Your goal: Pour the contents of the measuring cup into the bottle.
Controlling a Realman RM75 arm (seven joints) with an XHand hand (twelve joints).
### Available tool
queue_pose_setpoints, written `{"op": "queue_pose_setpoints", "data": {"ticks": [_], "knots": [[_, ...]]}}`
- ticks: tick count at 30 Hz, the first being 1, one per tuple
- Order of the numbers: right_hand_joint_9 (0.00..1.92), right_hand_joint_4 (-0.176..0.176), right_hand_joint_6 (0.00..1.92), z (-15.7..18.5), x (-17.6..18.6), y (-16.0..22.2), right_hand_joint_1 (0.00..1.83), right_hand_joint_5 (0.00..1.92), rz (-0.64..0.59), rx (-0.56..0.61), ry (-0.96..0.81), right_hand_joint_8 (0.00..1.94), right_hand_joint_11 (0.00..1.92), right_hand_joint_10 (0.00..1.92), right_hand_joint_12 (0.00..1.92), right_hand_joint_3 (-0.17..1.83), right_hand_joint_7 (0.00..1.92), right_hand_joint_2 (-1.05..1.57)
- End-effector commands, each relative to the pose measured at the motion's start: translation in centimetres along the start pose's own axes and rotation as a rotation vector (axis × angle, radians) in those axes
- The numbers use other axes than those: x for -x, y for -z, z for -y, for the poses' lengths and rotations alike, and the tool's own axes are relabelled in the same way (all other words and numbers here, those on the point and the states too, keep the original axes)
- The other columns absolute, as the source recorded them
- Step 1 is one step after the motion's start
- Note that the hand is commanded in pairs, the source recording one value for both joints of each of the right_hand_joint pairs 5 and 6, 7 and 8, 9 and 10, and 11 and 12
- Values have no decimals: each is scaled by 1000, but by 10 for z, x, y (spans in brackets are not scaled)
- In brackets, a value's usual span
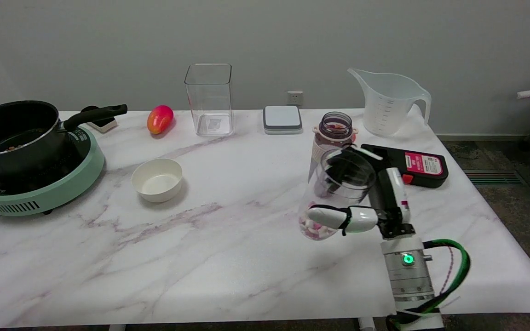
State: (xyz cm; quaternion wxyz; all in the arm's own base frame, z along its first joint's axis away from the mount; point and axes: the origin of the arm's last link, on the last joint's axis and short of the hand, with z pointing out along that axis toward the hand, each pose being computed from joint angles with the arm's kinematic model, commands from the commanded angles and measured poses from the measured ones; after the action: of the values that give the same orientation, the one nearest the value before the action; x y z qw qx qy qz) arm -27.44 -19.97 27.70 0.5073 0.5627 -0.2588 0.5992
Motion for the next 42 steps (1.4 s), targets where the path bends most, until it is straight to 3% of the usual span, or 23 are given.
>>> {"op": "queue_pose_setpoints", "data": {"ticks": [1, 7, 13, 26, 35, 42], "knots": [[1718, 0, 1920, 54, -72, -30, 1249, 1920, -207, -125, 204, 1898, 1436, 1718, 1436, 231, 1898, 1571], [1717, 0, 1920, 70, -106, -68, 1248, 1920, -284, -166, 257, 1897, 1440, 1717, 1440, 217, 1897, 1571], [1723, 0, 1920, 72, -140, -100, 1260, 1920, -367, -125, 325, 1902, 1458, 1723, 1458, 209, 1902, 1571], [1703, 0, 1920, 67, -213, -168, 1258, 1920, -250, 41, 472, 1891, 1447, 1703, 1447, 218, 1891, 1571], [1642, 0, 1920, 63, -232, -193, 1284, 1920, -242, 49, 585, 1852, 1397, 1642, 1397, 247, 1852, 1515], [1618, 0, 1920, 58, -218, -197, 1327, 1920, -201, 5, 738, 1840, 1371, 1618, 1371, 285, 1840, 1427]]}}
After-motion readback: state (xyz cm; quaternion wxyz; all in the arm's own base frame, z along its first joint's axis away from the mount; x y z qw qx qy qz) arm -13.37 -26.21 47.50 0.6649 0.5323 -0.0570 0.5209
